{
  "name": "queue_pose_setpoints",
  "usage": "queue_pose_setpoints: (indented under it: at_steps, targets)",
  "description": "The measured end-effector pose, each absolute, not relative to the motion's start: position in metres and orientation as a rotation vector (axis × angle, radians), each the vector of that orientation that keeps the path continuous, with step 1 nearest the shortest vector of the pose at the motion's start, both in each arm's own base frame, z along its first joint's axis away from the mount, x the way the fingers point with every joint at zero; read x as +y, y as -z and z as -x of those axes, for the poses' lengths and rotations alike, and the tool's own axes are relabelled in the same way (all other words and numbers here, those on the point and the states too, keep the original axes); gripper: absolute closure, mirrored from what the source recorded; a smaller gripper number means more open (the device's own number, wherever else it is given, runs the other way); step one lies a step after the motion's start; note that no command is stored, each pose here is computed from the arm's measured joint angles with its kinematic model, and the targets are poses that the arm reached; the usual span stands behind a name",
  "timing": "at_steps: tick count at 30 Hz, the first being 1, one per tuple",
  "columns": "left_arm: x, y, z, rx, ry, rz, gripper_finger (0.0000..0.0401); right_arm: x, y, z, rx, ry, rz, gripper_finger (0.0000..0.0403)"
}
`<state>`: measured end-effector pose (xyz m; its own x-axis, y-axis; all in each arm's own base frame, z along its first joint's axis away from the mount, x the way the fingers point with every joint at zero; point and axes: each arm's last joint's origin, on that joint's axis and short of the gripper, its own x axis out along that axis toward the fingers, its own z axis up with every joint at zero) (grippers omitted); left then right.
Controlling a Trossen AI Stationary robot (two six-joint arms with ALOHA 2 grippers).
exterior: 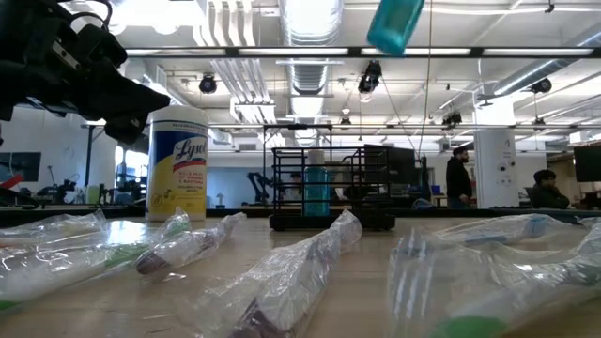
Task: Pick & Place toothbrushing station
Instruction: Put the mouthwash into the black mesh organizer
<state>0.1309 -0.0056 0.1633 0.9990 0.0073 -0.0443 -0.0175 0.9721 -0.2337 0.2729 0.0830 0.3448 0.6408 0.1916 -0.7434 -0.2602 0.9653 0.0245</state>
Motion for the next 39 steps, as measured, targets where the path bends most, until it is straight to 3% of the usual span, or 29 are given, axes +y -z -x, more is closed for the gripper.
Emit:
queue_pose_setpoints:
  at_steps: [9, 17, 30, 39]
  targets:
    - [-0.006, -0.163, -0.131, 0.043, -0.017, 0.236, 0.0391, 0.052, -0.361, -0.181, 0.49, -0.193, -0.038, 0.0313]
    - [-0.006, -0.163, -0.131, 0.043, -0.017, 0.233, 0.0391, 0.028, -0.33, -0.112, 0.306, -0.064, -0.162, 0.0313]
    - [-0.005, -0.163, -0.131, 0.043, -0.02, 0.227, 0.0391, 0.026, -0.261, -0.106, 0.165, -0.086, -0.2, 0.0313]
    - [-0.005, -0.163, -0.131, 0.045, -0.02, 0.215, 0.0391, 0.028, -0.234, -0.111, 0.161, -0.084, -0.275, 0.0313]
